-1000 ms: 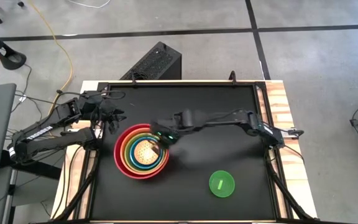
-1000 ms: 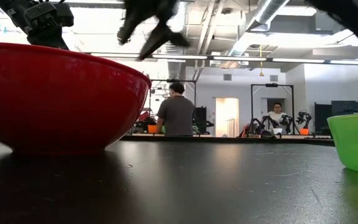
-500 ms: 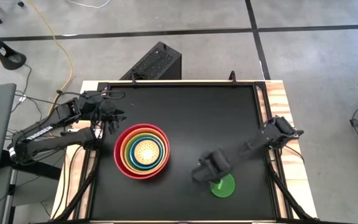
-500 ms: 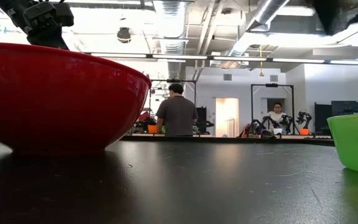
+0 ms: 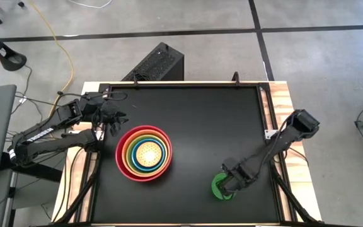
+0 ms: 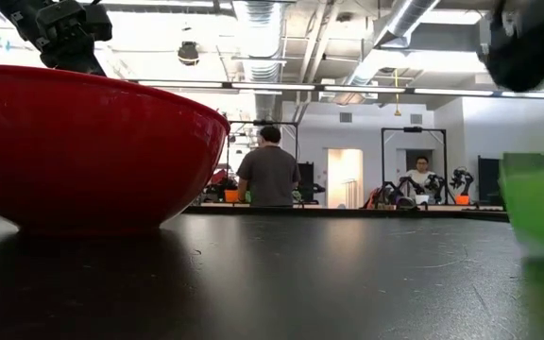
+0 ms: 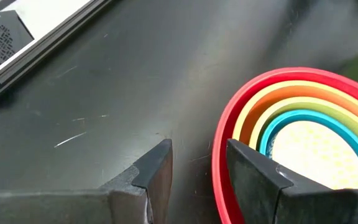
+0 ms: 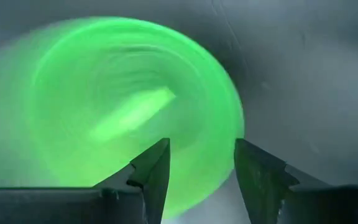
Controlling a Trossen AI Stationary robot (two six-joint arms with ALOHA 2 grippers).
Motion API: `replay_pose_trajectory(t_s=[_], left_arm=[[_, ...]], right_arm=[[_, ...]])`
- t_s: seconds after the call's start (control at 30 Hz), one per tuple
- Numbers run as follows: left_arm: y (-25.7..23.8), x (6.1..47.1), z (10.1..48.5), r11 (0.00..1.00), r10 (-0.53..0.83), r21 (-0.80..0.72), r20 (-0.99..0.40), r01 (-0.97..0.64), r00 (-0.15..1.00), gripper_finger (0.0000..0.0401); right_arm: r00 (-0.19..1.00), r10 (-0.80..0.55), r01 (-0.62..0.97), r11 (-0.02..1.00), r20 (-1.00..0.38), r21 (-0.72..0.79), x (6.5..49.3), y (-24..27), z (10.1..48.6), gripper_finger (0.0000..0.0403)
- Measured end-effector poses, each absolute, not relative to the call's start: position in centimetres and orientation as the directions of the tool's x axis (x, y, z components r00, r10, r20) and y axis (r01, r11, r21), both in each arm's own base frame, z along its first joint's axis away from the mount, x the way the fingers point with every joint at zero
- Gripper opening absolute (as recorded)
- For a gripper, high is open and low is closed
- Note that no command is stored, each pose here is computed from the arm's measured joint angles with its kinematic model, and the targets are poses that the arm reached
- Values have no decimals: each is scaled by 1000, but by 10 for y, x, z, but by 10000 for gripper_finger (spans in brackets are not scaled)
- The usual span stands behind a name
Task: Nest bowls inside each other
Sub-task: Stack the green bowl on top of the orange patterned bowl
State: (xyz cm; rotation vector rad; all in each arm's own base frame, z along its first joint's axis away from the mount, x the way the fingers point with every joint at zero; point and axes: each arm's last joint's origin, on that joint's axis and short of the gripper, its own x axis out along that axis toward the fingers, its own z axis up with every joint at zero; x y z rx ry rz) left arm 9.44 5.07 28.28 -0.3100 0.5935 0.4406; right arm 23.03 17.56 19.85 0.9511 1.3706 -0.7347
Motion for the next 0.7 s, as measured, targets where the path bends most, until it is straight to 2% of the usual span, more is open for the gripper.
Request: replay_pose_trajectory(t_s=[0.17, 0.27, 0.43, 0.7], left_arm=[[51, 94, 283, 862, 307, -156, -597, -483, 741, 140], [50, 94, 283, 861, 300, -166, -597, -480, 744, 140], [50, 94, 283, 861, 300, -166, -597, -480, 744, 140], [50, 94, 283, 866, 300, -156, -597, -475, 744, 140]], right_arm=[[95, 95, 885, 449, -991, 127, 229, 170, 180, 187], [71, 60, 893, 440, -996, 90, 227, 165, 172, 163], [111, 63, 910, 395, -992, 127, 233, 162, 174, 117], [120, 73, 920, 367, -990, 139, 237, 158, 174, 99]])
